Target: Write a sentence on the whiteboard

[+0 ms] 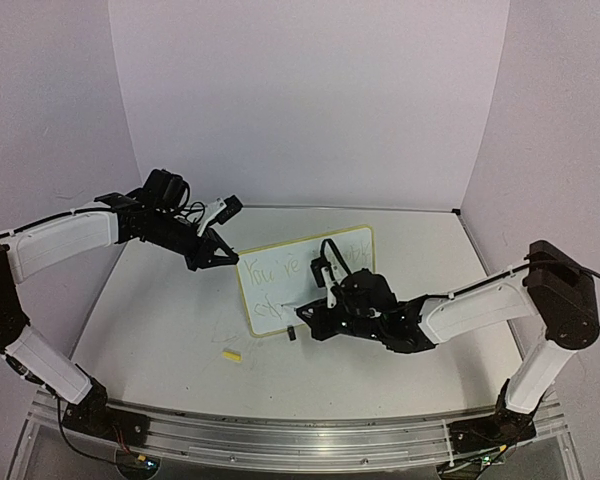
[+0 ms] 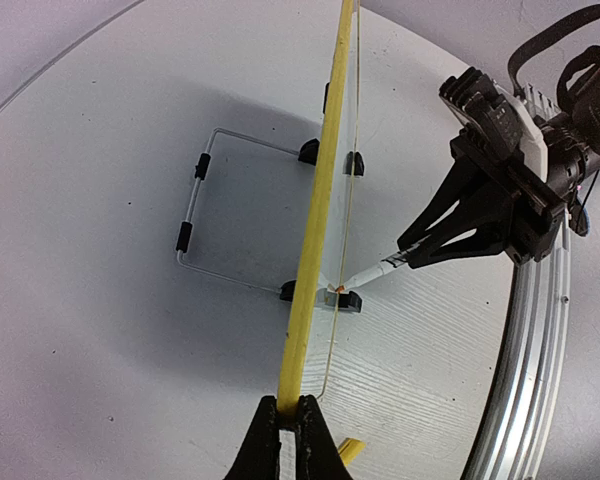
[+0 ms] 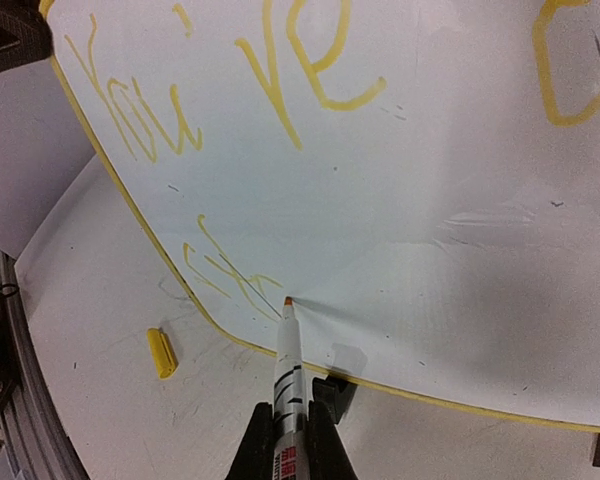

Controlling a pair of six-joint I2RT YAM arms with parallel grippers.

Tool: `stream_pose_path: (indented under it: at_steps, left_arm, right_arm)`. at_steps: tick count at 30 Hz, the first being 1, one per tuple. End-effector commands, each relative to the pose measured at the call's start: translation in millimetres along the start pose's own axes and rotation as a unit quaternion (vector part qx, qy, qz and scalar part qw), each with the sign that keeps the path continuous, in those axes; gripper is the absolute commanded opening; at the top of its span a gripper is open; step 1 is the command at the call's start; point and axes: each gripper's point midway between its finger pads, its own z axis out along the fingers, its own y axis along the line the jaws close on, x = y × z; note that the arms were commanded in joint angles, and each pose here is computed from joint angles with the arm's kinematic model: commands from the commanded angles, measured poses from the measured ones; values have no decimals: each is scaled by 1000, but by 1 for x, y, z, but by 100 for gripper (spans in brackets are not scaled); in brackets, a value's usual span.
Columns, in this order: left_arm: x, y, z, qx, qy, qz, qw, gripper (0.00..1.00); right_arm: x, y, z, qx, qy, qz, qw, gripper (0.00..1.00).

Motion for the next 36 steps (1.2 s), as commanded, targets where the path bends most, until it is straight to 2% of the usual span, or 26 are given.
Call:
stream_pose_path:
  at_steps: [1,8,17,25,36]
  left_arm:
    - [4,-3,0,-5,12,19,1000,0]
    - [4,-3,0,-5,13,18,1000,0]
    - [3,-3,0,-4,12,19,1000,0]
    - [4,-2,1,-5,13,18,1000,0]
    - [5,-2,1,-5,14,18,1000,0]
  right_arm:
    - [-33,13,-5,-12,-40,-5,999,0]
    - [-25,15,1,-22,-25,-4,999,0]
    - [-32,14,-25,-26,-43,1,999,0]
    - [-20,8,-10,-12,-22,0,1000,0]
    - [-23,-4,-5,25,-35,-4,999,0]
